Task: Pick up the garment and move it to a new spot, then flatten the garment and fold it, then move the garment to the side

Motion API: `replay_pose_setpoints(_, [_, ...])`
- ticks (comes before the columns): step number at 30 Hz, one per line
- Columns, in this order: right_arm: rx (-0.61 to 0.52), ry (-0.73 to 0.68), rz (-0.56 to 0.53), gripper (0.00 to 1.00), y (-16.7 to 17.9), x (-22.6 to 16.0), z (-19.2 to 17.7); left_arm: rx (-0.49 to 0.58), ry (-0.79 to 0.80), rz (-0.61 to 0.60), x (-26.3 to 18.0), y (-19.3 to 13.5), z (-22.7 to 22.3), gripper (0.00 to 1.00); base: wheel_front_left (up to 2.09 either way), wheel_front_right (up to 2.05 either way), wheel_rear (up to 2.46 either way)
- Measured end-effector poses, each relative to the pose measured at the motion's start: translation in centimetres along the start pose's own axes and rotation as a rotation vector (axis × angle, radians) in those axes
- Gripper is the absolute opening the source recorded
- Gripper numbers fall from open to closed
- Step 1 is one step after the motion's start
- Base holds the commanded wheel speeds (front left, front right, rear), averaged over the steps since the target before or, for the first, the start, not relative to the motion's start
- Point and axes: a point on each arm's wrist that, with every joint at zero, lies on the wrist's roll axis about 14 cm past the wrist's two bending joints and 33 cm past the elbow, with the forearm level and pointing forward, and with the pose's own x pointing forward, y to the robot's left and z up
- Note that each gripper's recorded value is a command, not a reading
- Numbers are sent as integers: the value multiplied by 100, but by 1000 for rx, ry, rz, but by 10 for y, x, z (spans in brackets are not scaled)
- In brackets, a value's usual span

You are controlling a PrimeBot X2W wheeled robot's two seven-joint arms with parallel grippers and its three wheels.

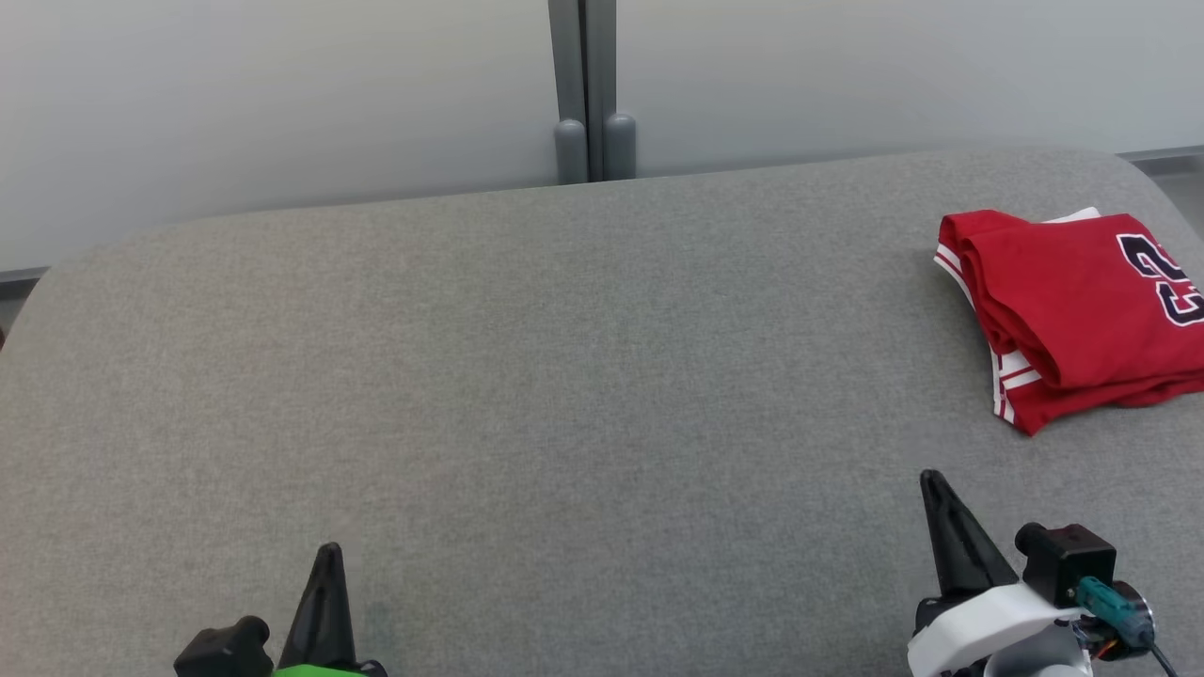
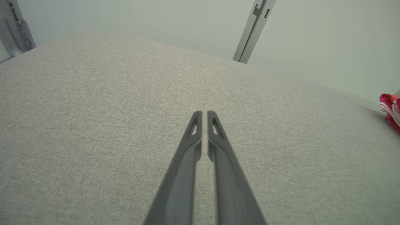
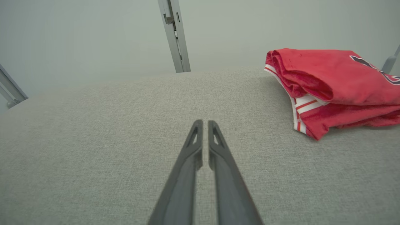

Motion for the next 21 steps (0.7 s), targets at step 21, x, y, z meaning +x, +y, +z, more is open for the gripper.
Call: replay_pose_setpoints(21, [355,30,-94,0,-16,3,-3,-312,11,89,6,18,7,0,0,0,0])
